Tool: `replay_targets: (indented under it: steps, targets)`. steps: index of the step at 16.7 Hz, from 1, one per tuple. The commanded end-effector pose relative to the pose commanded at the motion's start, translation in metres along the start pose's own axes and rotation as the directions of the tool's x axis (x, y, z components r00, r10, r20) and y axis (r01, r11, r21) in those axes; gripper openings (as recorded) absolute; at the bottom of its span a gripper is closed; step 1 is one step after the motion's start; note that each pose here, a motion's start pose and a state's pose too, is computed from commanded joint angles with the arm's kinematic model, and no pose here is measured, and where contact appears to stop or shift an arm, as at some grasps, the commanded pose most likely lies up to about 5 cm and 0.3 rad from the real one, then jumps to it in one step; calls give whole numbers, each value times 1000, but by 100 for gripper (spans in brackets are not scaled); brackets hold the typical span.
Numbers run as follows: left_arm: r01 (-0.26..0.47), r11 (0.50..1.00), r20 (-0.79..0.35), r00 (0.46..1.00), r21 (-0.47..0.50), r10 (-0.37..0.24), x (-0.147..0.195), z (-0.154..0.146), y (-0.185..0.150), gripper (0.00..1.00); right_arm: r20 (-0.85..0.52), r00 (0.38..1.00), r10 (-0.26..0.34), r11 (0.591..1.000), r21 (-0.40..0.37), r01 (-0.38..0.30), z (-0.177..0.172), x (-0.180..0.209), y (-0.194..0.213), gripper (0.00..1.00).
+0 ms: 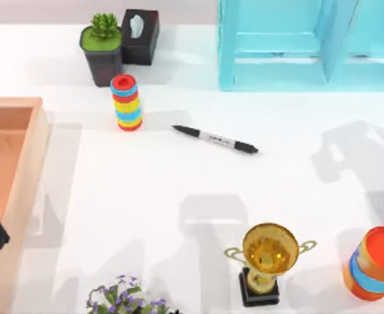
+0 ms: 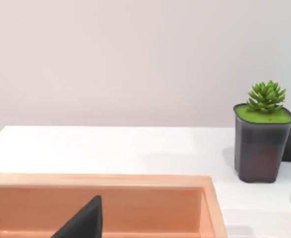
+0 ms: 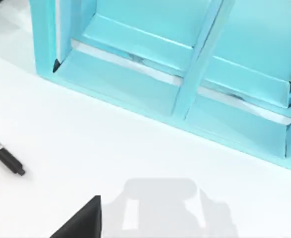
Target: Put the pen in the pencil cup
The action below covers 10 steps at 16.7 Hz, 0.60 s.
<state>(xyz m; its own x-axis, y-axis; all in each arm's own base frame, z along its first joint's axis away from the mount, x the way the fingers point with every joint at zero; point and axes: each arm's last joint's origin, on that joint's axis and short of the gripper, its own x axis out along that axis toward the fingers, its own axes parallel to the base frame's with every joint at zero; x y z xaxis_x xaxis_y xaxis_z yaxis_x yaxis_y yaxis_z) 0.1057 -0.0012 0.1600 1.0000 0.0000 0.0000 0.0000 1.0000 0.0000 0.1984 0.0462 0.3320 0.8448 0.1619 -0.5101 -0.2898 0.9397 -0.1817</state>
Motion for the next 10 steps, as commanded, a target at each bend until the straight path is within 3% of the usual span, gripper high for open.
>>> replay_targets:
  steps: [5,10]
  targets:
    - [0,1000,0,1000,0,0,0,0,0,100,-262,960,98,973,-179,-148,89,78,23,100]
    - [0,1000,0,1000,0,0,0,0,0,100,-502,854,136,883,-329,-334,123,180,81,100]
